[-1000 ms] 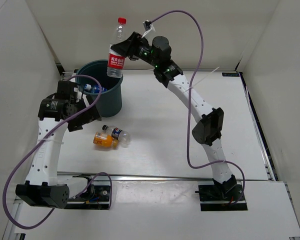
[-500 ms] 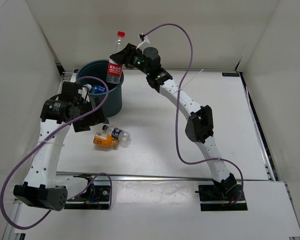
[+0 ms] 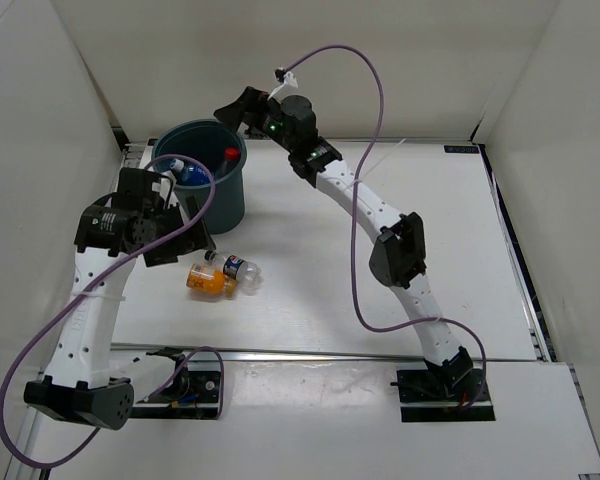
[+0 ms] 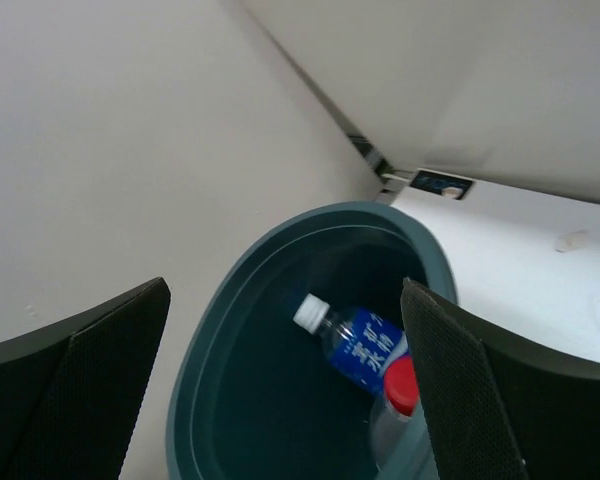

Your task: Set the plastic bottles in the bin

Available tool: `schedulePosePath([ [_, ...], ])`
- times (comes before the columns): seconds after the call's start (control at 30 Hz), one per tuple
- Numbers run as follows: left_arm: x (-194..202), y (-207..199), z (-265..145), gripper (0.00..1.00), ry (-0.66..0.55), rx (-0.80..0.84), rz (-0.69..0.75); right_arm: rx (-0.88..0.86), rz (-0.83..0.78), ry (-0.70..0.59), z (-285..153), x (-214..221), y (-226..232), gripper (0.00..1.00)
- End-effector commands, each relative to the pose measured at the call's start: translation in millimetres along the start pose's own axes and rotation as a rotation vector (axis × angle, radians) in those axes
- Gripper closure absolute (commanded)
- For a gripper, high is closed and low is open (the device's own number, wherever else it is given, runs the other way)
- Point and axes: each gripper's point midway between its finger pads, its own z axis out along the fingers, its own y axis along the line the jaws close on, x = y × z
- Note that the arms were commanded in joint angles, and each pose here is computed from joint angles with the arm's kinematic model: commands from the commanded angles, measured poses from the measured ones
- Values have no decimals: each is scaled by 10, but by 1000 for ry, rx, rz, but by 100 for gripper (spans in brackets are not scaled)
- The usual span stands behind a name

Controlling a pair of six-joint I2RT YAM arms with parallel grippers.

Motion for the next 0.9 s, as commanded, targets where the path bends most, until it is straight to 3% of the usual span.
schedulePosePath([
  [0.0,-156,20,-182,0,-81,-36,4,17,-90,-169,-302,-864,563,0],
  [0.13,-290,289,-218,0,-189,-199,-123,207,-131,-259,-714,-1333,564,0],
  [0.17,-291,486,-227,0,-242,-310,-252,235,-156,-260,-778,-1372,550,0],
  [0.23,-119,678,-169,0,-259,-383,-424,292,-208,-242,-999,-1473,584,0],
  [0.27,-87,575,-99,0,-237,-309,-433,338,-208,-251,-1105,-1518,548,0],
  [0.3,-255,422,-85,0,-312,-201,-426,376,-208,-249,-1215,-1536,519,0],
  [0.4,-299,335,92,0,-302,-112,-515,496,-185,-191,-1728,-1504,478,0],
  [0.47,-320,385,230,0,-299,-98,-571,583,-163,-91,-1936,-1275,318,0],
  [0.7,63,659,1032,0,-187,-4,-914,577,-183,-41,-2596,-1253,603,0],
  [0.87,229,765,1321,0,-152,28,-997,621,-208,-4,-3109,-1178,562,0],
])
